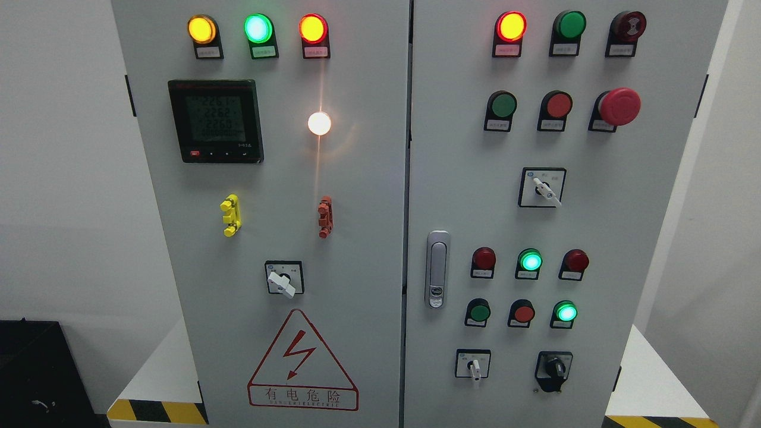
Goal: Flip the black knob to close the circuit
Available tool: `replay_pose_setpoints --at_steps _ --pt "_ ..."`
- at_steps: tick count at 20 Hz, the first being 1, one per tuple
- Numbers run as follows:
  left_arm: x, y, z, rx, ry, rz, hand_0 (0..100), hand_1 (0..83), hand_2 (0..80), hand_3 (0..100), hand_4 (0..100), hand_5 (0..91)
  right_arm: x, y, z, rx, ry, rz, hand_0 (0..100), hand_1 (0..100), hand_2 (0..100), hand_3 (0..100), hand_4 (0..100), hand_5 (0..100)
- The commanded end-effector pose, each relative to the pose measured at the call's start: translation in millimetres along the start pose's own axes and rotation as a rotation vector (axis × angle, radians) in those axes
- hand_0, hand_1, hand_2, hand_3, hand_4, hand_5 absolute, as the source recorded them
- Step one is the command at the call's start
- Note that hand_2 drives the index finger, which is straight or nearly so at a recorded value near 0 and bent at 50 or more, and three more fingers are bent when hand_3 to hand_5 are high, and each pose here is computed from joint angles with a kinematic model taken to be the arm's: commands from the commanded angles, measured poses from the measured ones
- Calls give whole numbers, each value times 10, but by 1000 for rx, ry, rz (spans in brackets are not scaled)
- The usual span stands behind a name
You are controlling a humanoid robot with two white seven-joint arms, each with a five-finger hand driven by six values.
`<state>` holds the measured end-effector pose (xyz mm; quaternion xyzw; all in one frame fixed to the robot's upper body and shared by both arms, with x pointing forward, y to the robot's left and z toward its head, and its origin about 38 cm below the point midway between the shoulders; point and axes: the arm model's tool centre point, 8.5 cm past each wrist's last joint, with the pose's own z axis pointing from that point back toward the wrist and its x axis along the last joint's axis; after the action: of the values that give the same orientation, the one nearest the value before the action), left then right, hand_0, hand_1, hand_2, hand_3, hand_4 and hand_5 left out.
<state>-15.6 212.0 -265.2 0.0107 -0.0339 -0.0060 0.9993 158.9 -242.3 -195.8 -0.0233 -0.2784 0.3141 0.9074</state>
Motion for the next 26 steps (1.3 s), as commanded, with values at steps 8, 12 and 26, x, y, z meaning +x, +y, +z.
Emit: replay_pose_setpoints --at_steps 8,12,26 --pt "0 1 0 1 0 0 120 556 0 0 0 0 1542 -1554 1092 -631 -279 419 0 0 864 989 832 803" --pt "0 1 0 1 0 0 120 556 0 0 0 0 1771 -1708 1391 -747 -285 471 0 0 888 1000 888 873" --pt "0 1 0 1 0 0 120 556 0 0 0 0 2783 -2154 1877 -933 -320 531 0 0 900 1000 917 912"
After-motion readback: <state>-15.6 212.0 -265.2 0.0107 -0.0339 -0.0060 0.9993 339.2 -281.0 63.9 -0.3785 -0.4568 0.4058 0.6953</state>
